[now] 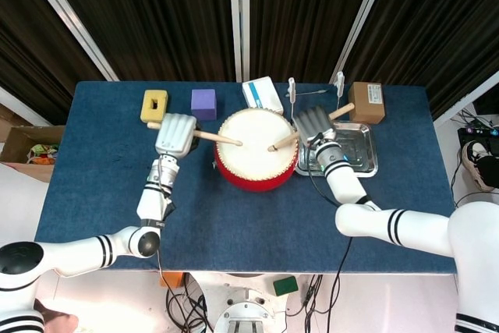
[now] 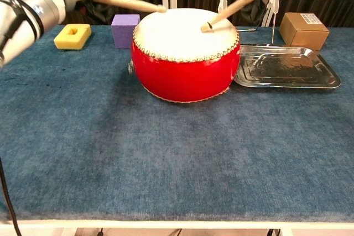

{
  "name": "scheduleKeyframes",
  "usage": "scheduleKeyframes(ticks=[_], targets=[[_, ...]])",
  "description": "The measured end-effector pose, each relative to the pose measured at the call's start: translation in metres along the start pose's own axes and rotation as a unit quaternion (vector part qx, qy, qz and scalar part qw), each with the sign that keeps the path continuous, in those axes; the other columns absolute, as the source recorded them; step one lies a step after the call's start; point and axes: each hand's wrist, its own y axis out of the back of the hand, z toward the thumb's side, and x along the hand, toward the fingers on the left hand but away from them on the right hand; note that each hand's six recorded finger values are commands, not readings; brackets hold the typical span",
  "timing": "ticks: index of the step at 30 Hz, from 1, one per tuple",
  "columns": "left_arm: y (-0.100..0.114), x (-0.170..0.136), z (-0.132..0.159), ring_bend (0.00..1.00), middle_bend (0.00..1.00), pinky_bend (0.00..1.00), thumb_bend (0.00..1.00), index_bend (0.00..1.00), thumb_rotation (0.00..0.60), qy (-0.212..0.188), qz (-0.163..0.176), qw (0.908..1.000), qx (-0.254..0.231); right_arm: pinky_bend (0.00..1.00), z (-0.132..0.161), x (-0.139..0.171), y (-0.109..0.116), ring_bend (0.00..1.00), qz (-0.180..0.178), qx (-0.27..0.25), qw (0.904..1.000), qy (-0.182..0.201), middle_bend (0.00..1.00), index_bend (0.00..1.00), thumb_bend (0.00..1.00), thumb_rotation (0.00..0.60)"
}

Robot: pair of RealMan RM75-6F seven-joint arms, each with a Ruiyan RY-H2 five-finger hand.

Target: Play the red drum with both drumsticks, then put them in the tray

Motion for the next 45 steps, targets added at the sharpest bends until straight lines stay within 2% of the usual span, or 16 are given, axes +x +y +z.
scheduleKeyframes(ticks=[3, 5, 9, 12, 15, 17, 23, 26, 28, 35, 37, 40, 45], targets=[[-0.017, 0.002, -0.001, 1.00, 1.00, 1.00, 0.71, 1.00, 0.600, 0.003, -0.013, 0.9996, 0.024, 1.00, -0.005, 0.008, 0.021, 1.00, -0.025, -0.035, 0.9991, 0.002, 1.00, 1.00, 0.92, 0.600], [-0.020, 0.003, -0.005, 1.00, 1.00, 1.00, 0.71, 1.00, 0.600, 0.010, -0.010, 0.9996, 0.026, 1.00, -0.009, 0.009, 0.026, 1.00, -0.031, -0.048, 0.9984, 0.001, 1.00, 1.00, 0.92, 0.600], [0.000, 0.002, -0.011, 1.00, 1.00, 1.00, 0.71, 1.00, 0.600, 0.016, 0.014, 0.9998, 0.004, 1.00, -0.009, 0.002, 0.007, 1.00, -0.009, -0.031, 0.9995, -0.004, 1.00, 1.00, 0.92, 0.600], [0.020, -0.002, -0.013, 1.00, 1.00, 1.00, 0.71, 1.00, 0.600, 0.013, 0.032, 0.9992, -0.021, 1.00, -0.005, -0.005, -0.014, 1.00, 0.011, 0.005, 0.9999, -0.010, 1.00, 1.00, 0.92, 0.600], [0.032, -0.005, -0.014, 1.00, 1.00, 1.00, 0.71, 1.00, 0.600, 0.010, 0.039, 0.9987, -0.032, 1.00, 0.000, -0.010, -0.024, 1.00, 0.017, 0.026, 0.9994, -0.014, 1.00, 1.00, 0.92, 0.600], [0.026, -0.006, -0.012, 1.00, 1.00, 1.00, 0.71, 1.00, 0.600, 0.006, 0.030, 0.9992, -0.027, 1.00, 0.000, -0.009, -0.018, 1.00, 0.009, 0.013, 0.9998, -0.014, 1.00, 1.00, 0.92, 0.600], [-0.018, -0.006, -0.002, 1.00, 1.00, 1.00, 0.71, 1.00, 0.600, 0.002, -0.009, 0.9999, 0.012, 1.00, -0.007, 0.006, 0.017, 1.00, -0.027, -0.041, 0.9988, -0.005, 1.00, 1.00, 0.92, 0.600], [-0.023, -0.006, -0.001, 1.00, 1.00, 1.00, 0.71, 1.00, 0.600, 0.007, -0.006, 0.9999, 0.011, 1.00, -0.008, 0.006, 0.015, 1.00, -0.024, -0.040, 0.9989, -0.005, 1.00, 1.00, 0.92, 0.600], [-0.015, -0.006, -0.004, 1.00, 1.00, 1.00, 0.71, 1.00, 0.600, 0.010, 0.006, 0.9999, 0.006, 1.00, -0.005, 0.002, 0.007, 1.00, -0.015, -0.035, 0.9993, -0.005, 1.00, 1.00, 0.92, 0.600], [0.037, -0.013, -0.016, 1.00, 1.00, 1.00, 0.71, 1.00, 0.600, 0.009, 0.053, 0.9981, -0.030, 1.00, 0.009, -0.014, -0.032, 1.00, 0.020, 0.001, 0.9997, -0.009, 1.00, 1.00, 0.92, 0.600], [0.045, -0.015, -0.022, 1.00, 1.00, 1.00, 0.71, 1.00, 0.600, 0.013, 0.060, 0.9975, -0.034, 1.00, 0.008, -0.013, -0.030, 1.00, 0.016, -0.008, 0.9998, -0.010, 1.00, 1.00, 0.92, 0.600], [0.045, -0.016, -0.027, 1.00, 1.00, 1.00, 0.71, 1.00, 0.600, 0.018, 0.060, 0.9971, -0.042, 1.00, -0.003, -0.005, -0.020, 1.00, 0.002, -0.033, 0.9994, -0.012, 1.00, 1.00, 0.92, 0.600], [0.041, -0.019, -0.043, 1.00, 1.00, 1.00, 0.71, 1.00, 0.600, 0.031, 0.058, 0.9967, -0.048, 1.00, -0.052, 0.023, -0.012, 1.00, -0.018, -0.060, 0.9976, -0.030, 1.00, 1.00, 0.92, 0.600]])
